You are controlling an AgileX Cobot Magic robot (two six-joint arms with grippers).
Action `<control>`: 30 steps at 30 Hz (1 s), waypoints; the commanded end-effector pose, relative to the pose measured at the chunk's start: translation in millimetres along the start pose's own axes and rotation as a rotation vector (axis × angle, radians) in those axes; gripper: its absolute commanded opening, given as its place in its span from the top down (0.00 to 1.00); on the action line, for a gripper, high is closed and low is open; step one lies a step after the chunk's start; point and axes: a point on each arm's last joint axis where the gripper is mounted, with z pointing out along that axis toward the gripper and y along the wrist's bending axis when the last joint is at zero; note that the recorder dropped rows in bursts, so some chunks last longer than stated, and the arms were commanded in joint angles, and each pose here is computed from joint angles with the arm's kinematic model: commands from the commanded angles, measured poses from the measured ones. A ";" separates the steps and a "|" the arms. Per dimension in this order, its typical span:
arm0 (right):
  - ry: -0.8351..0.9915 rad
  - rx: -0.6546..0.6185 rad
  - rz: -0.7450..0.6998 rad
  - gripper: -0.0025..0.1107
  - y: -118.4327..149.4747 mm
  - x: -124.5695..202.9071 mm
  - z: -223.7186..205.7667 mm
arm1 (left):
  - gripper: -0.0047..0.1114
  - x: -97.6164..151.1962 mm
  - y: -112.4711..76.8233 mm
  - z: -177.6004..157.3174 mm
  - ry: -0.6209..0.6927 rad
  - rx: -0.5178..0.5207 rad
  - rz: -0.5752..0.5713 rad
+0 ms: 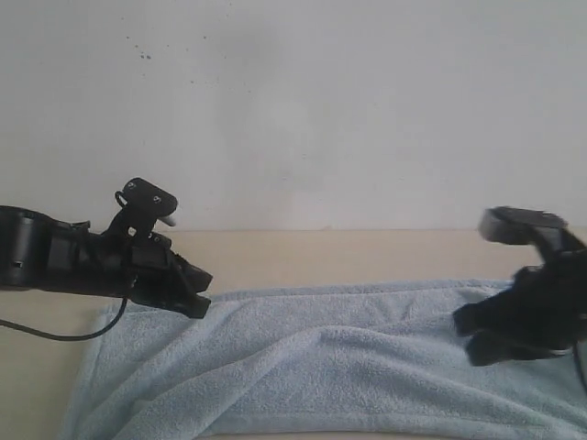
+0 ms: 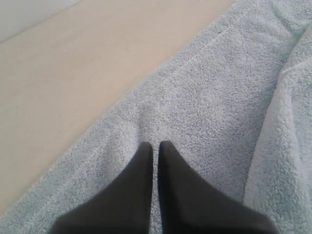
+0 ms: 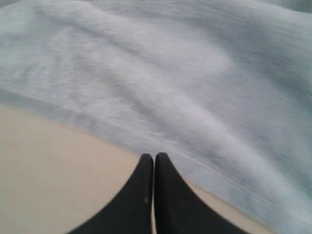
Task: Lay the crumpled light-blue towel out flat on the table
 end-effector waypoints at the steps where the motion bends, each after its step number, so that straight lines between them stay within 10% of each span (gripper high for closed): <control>1: -0.078 -0.022 -0.160 0.98 55.3 -8.2 32.3 | 0.93 -7.6 0.3 -5.7 -0.029 -0.001 -0.021; 30: 0.226 -0.130 -0.138 0.98 92.1 -16.2 146.9 | 0.93 -18.3 4.3 -21.6 -0.042 -0.076 -0.025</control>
